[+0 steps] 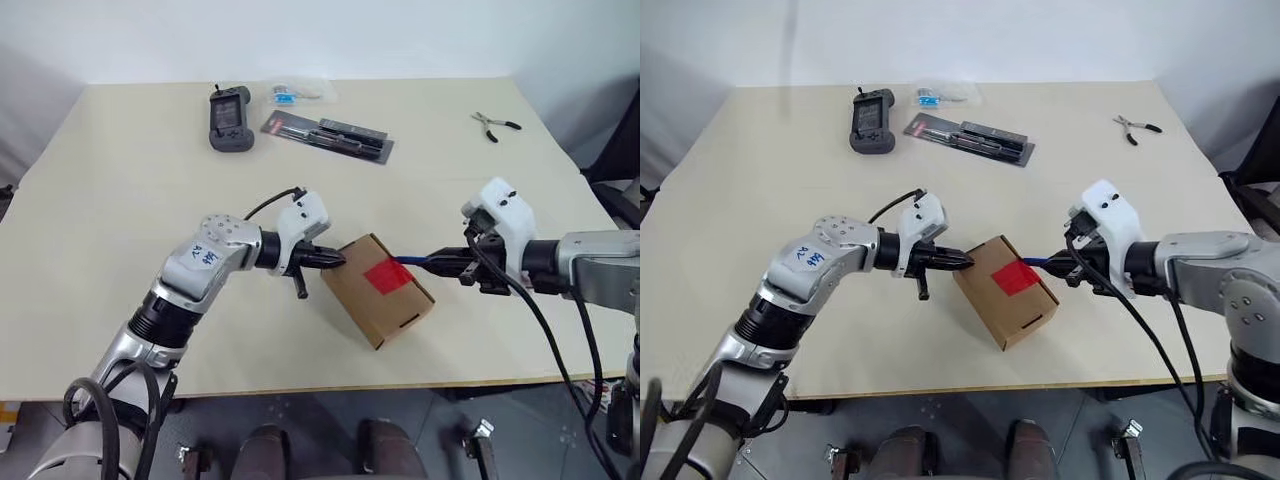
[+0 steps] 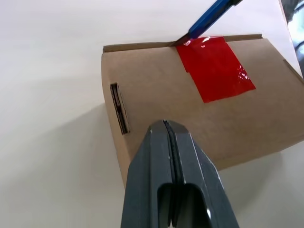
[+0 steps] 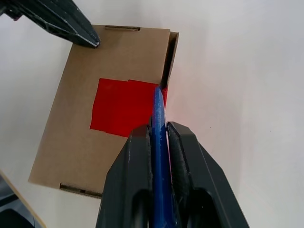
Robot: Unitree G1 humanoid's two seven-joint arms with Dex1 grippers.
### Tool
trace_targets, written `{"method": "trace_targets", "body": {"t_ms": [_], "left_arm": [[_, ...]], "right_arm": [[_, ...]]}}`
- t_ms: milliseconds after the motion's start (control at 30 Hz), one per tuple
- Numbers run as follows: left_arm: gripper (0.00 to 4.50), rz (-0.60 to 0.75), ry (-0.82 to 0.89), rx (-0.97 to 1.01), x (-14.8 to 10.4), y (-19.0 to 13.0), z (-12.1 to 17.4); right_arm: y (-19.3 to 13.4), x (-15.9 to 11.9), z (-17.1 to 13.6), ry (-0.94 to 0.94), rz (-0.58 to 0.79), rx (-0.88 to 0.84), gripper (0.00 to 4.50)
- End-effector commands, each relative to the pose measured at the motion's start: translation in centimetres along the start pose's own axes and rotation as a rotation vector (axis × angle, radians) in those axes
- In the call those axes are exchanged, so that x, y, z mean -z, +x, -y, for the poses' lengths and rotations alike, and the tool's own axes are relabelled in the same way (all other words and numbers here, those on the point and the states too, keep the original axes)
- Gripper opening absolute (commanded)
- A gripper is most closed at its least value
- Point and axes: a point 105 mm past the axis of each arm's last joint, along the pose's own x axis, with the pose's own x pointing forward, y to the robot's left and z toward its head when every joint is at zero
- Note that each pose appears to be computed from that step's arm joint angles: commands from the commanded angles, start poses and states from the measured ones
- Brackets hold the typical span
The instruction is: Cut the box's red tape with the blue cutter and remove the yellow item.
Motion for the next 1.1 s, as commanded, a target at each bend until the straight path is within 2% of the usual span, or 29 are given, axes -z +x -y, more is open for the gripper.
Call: {"method": "trace_targets", "body": {"t_ms": [33, 233, 400, 867, 933, 1100], "left_arm": [[0.00, -0.172, -0.016, 0.063, 3.0, 1.1, 1.1], [0.00, -0.291, 0.004, 0.040, 3.8, 1.5, 0.6], [0.00, -0.337, -0.010, 0.001, 4.3, 1.7, 0.0], [0.00, -0.358, -0.024, -0.024, 4.7, 2.0, -0.1], [0.00, -0.355, -0.029, -0.031, 4.8, 1.9, -0.2], [0.00, -0.316, -0.027, -0.053, 4.4, 1.8, -0.5]], "right_arm": [[0.4, -0.1, -1.2, -0.022, -0.004, -0.052, 0.22], [0.0, 0.1, -1.2, -0.013, -0.030, -0.050, 0.22], [-1.1, -0.1, -1.5, -0.007, -0.036, -0.062, 0.22], [-3.4, 2.7, -2.0, 0.070, -0.164, -0.046, 0.22], [-3.9, 2.6, -1.9, 0.065, -0.154, -0.030, 0.22], [-6.0, 0.5, -0.6, 0.061, -0.022, 0.033, 0.22]]}}
